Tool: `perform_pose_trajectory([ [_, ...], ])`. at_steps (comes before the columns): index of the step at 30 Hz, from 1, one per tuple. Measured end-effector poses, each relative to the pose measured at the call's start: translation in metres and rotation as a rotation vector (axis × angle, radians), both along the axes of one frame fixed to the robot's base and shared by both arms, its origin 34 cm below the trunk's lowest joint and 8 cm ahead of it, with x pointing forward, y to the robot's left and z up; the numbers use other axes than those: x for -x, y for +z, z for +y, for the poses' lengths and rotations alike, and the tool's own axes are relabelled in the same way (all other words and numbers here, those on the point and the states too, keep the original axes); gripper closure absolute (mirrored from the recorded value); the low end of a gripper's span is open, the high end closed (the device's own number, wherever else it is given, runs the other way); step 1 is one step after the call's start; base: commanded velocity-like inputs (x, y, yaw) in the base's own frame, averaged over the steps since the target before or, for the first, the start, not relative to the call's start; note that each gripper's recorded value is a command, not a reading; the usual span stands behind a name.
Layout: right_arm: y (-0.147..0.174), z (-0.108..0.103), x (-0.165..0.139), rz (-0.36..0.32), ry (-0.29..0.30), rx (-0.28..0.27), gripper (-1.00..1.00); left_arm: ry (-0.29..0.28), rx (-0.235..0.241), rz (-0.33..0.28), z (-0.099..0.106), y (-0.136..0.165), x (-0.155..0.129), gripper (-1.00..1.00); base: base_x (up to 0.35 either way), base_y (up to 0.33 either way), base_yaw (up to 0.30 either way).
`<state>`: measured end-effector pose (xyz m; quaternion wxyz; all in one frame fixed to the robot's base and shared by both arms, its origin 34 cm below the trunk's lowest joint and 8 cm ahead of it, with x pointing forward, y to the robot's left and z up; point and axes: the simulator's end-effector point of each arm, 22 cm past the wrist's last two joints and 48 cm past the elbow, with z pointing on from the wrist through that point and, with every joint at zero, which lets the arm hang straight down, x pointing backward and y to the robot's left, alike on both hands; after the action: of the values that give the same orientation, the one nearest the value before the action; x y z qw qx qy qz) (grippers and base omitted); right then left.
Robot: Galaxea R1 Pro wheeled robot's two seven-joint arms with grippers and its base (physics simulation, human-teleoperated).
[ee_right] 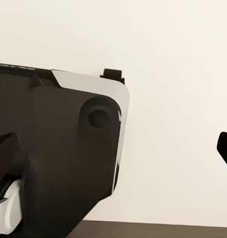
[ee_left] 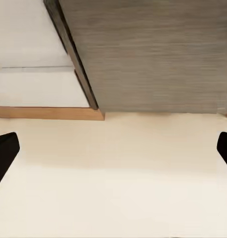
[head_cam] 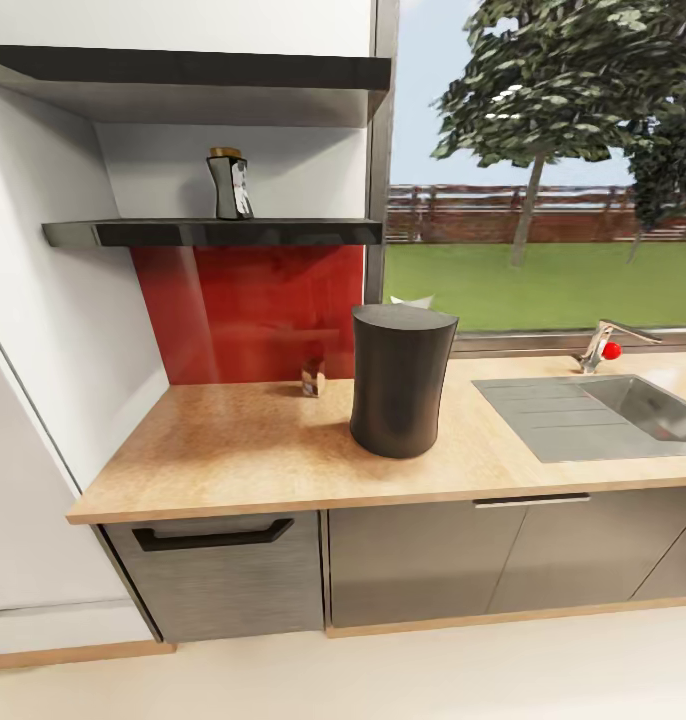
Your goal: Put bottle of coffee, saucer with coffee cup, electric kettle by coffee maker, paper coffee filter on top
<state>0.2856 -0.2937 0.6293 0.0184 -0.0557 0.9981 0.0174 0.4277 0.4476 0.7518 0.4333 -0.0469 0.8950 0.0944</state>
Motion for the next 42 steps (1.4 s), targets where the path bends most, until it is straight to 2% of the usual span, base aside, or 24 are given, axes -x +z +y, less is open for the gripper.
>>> perform_pose_trajectory([
  [1, 0.0, 0.0, 0.0, 0.0, -0.001, 0.0, -1.0, -0.007, -0.013, -0.053, 0.002, 0.017, -0.019, -1.0, 0.0, 0.0, 0.0],
  [2, 0.0, 0.0, 0.0, 0.0, -0.001, -0.001, -1.0, -0.011, -0.018, -0.077, 0.002, 0.026, -0.028, -1.0, 0.0, 0.0, 0.0],
  [3, 0.0, 0.0, 0.0, 0.0, -0.001, -0.001, -1.0, -0.019, -0.029, -0.136, 0.0, 0.046, -0.048, -1.0, 0.0, 0.0, 0.0],
  [8, 0.0, 0.0, 0.0, -0.002, -0.002, -0.001, -1.0, -0.041, -0.046, -0.316, -0.017, 0.111, -0.099, -1.0, 0.0, 0.0, 0.0],
  [10, 0.0, 0.0, 0.0, -0.002, -0.002, -0.001, -1.0, -0.052, -0.05, -0.404, -0.027, 0.145, -0.12, -1.0, 0.0, 0.0, 0.0],
  [13, 0.0, 0.0, -0.001, -0.003, -0.003, -0.001, -1.0, -0.059, -0.046, -0.494, -0.043, 0.18, -0.138, -1.0, 0.0, 0.0, 0.0],
  [16, 0.0, 0.001, -0.001, -0.004, -0.003, -0.002, -1.0, -0.063, -0.032, -0.611, -0.069, 0.227, -0.155, -1.0, -0.002, 0.0, 0.0],
  [20, 0.0, 0.002, -0.002, -0.006, -0.002, -0.003, -1.0, -0.042, -0.04, -0.703, -0.079, 0.268, -0.164, -1.0, -0.178, 0.0, 0.0],
  [25, 0.0, 0.002, -0.007, -0.034, 0.001, -0.006, -1.0, -0.011, -0.07, -0.747, -0.076, 0.29, -0.166, -1.0, -0.182, 0.0, 0.0],
  [30, 0.001, 0.003, -0.013, -0.061, 0.005, -0.009, -1.0, -0.02, -0.096, -0.796, -0.079, 0.315, -0.169, -1.0, -0.027, 0.0, 0.0],
  [36, 0.001, 0.002, -0.014, -0.065, 0.005, -0.008, -1.0, -0.023, -0.116, -0.919, -0.083, 0.379, -0.177, -1.0, -0.003, 0.0, 0.0],
  [42, 0.001, 0.002, -0.015, -0.066, 0.005, -0.008, -1.0, -0.038, -0.096, -1.078, -0.101, 0.461, -0.216, -1.0, 0.0, 0.0, 0.0],
])
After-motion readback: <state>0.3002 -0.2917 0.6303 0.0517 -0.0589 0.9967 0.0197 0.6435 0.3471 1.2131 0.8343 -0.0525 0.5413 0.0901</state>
